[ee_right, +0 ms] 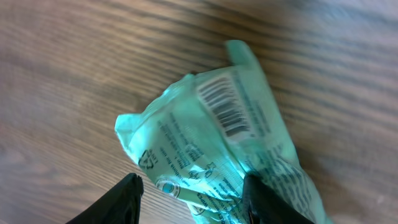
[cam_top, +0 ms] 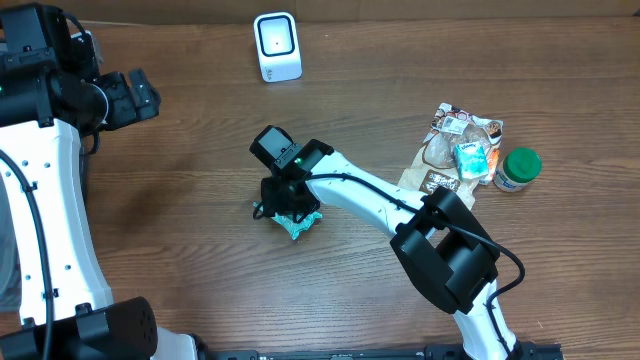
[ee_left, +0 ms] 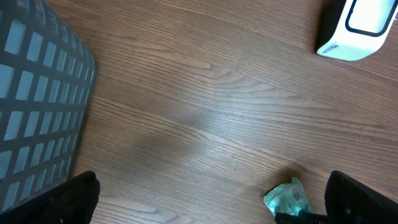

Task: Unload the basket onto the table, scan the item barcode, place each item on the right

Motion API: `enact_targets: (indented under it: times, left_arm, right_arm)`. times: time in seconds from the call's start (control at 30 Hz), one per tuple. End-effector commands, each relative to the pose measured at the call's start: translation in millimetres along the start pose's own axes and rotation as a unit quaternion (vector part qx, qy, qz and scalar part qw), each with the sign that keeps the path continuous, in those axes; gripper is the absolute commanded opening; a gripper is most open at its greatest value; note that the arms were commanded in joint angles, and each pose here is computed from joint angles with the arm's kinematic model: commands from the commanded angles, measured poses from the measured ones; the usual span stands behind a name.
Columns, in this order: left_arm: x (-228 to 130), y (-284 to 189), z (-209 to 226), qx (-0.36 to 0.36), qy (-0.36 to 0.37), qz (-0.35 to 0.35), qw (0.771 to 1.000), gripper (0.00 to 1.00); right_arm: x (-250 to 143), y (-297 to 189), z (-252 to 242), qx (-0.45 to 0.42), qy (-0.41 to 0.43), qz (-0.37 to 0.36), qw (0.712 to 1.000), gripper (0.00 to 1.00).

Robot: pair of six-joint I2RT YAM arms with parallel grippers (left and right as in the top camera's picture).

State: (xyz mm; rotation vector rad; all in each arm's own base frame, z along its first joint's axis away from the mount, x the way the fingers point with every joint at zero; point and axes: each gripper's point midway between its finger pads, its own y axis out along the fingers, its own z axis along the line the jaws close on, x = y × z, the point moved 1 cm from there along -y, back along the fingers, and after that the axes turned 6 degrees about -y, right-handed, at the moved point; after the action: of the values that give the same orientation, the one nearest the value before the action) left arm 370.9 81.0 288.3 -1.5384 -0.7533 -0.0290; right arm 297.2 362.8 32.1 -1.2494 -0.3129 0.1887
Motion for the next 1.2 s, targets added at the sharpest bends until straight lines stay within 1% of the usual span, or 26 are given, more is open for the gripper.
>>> enact_targets:
  times: [0.0,0.1,0.2,0.3,0.5,0.6,0.63,0.7,0.73,0.8,0.83,0.9,0.97,1.1,1.17]
  left_arm:
    - [4.9,-7.9,-0.4,-0.002,0.011,-0.014,1.0,0.99]
    - [4.9,-7.9,-0.4,-0.002,0.011,-0.014,1.0,0.99]
    - [4.9,-7.9,-0.4,-0.002,0.011,-0.014,1.0,0.99]
    - [4.9,-7.9,-0.4,-0.002,0.011,-0.014,1.0,1.0]
    - [4.9,-7.9,-0.4,-0.002,0.011,-0.014,1.0,1.0]
    - [4.8,-7.9,-0.4,-0.002,0.011,-0.014,1.0,1.0]
    - [4.8,-7.9,-0.4,-0.002,0.011,-0.014,1.0,0.99]
    - [4.9,-7.9,-0.4,-0.002,0.011,-0.014,1.0,1.0]
    - [4.9,-7.9,-0.4,-0.002,0.011,-0.014,1.0,1.0]
    - [4.9,-7.9,-0.4,-0.002,0.011,-0.014,1.0,1.0]
    - [4.9,-7.9,-0.4,-0.002,0.011,-0.014,1.0,1.0]
    - [4.9,-7.9,-0.4,-0.002,0.011,-0.014,1.0,1.0]
    - [4.9,-7.9,-0.4,-0.002,0.011,-0.014,1.0,0.99]
    - [4.9,-7.9,-0.4,-0.002,0.011,-0.014,1.0,0.99]
    - [4.8,-7.9,-0.4,-0.002,0.011,-0.014,1.0,0.99]
  right_arm:
    - [-7.0,14.8,-19.5,-0.037,-0.156,0.013,0.987,0.52]
    - [-5.7,14.6,-21.2,-0.042,-0.237,0.013,0.971,0.53]
    - [-0.5,13.7,-28.9,-0.067,-0.272,0.007,0.96,0.56]
    - [8.8,6.8,-37.0,-0.089,-0.274,-0.001,0.957,0.56]
    - [34.4,-36.1,-15.6,-0.049,-0.247,-0.043,0.967,0.55]
    - [42.8,-65.3,-10.4,-0.044,-0.198,-0.064,0.977,0.55]
    - [43.5,-74.2,-11.1,-0.044,-0.165,-0.067,0.983,0.52]
    - [41.5,-84.6,-17.9,-0.042,-0.067,-0.065,0.995,0.37]
    - [39.0,-85.3,-23.4,-0.044,-0.011,-0.06,0.997,0.32]
    - [31.9,-82.0,-35.6,-0.049,0.125,-0.046,0.99,0.31]
    - [29.9,-79.2,-37.3,-0.05,0.155,-0.044,0.986,0.31]
    - [27.5,-71.5,-38.3,-0.048,0.194,-0.045,0.979,0.31]
    - [24.1,-63.1,-34.2,-0.045,0.211,-0.047,0.975,0.31]
    - [20.9,-39.6,-17.1,-0.03,0.187,-0.062,0.98,0.32]
    - [14.2,-32.7,-23.6,-0.054,0.208,-0.069,0.974,0.31]
